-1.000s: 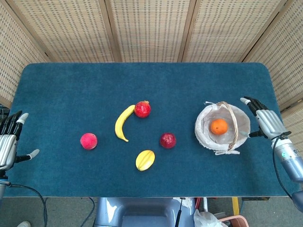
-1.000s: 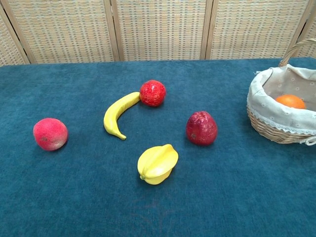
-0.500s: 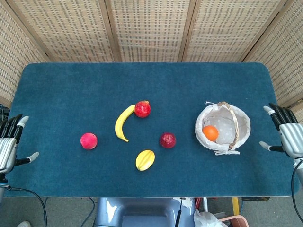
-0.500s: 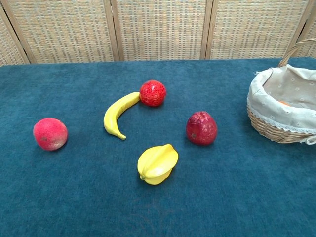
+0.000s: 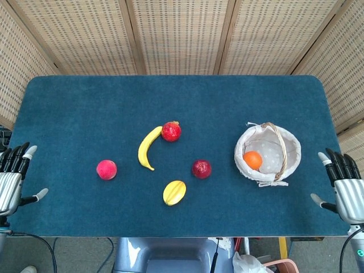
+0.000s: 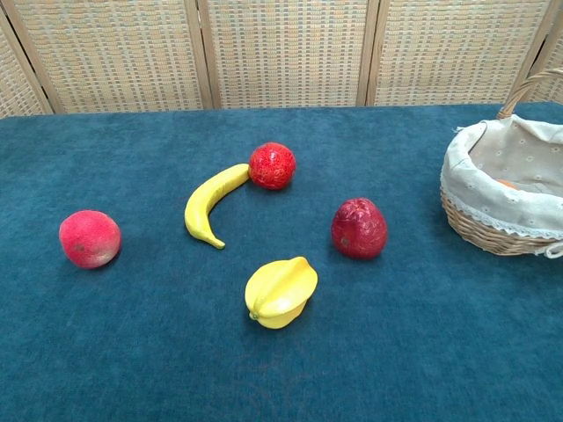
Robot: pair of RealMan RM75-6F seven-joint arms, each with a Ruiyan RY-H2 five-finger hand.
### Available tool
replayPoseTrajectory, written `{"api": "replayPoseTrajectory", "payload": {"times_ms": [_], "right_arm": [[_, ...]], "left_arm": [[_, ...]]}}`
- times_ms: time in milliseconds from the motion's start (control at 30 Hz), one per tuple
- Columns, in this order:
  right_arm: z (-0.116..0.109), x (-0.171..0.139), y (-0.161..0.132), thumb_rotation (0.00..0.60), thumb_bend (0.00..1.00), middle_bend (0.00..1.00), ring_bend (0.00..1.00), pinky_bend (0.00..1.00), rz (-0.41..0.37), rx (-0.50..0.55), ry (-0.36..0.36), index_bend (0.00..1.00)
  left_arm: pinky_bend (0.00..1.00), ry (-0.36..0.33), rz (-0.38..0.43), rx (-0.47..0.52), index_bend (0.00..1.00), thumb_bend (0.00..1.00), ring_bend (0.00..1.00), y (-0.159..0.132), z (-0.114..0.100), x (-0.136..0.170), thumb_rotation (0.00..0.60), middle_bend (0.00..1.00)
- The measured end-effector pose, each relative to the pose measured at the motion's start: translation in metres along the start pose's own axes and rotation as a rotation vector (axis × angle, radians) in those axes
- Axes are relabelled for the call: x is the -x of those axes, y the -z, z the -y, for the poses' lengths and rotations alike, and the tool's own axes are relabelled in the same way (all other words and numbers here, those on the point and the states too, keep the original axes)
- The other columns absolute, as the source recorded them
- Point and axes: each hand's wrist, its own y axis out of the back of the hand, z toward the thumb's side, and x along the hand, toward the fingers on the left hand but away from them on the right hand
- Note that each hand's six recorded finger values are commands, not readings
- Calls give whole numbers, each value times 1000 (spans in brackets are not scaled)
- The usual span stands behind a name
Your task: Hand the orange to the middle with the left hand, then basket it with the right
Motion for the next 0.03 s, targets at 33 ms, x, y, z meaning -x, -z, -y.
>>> {"api": "replayPoseTrajectory", "payload": {"times_ms": [33], "right_arm": [[1,-2,-2,600,0,0,0,0,-1,1,1,0]], "left_arm": [[0,0,2,0,0,60,0,0,0,0,600,0]]}}
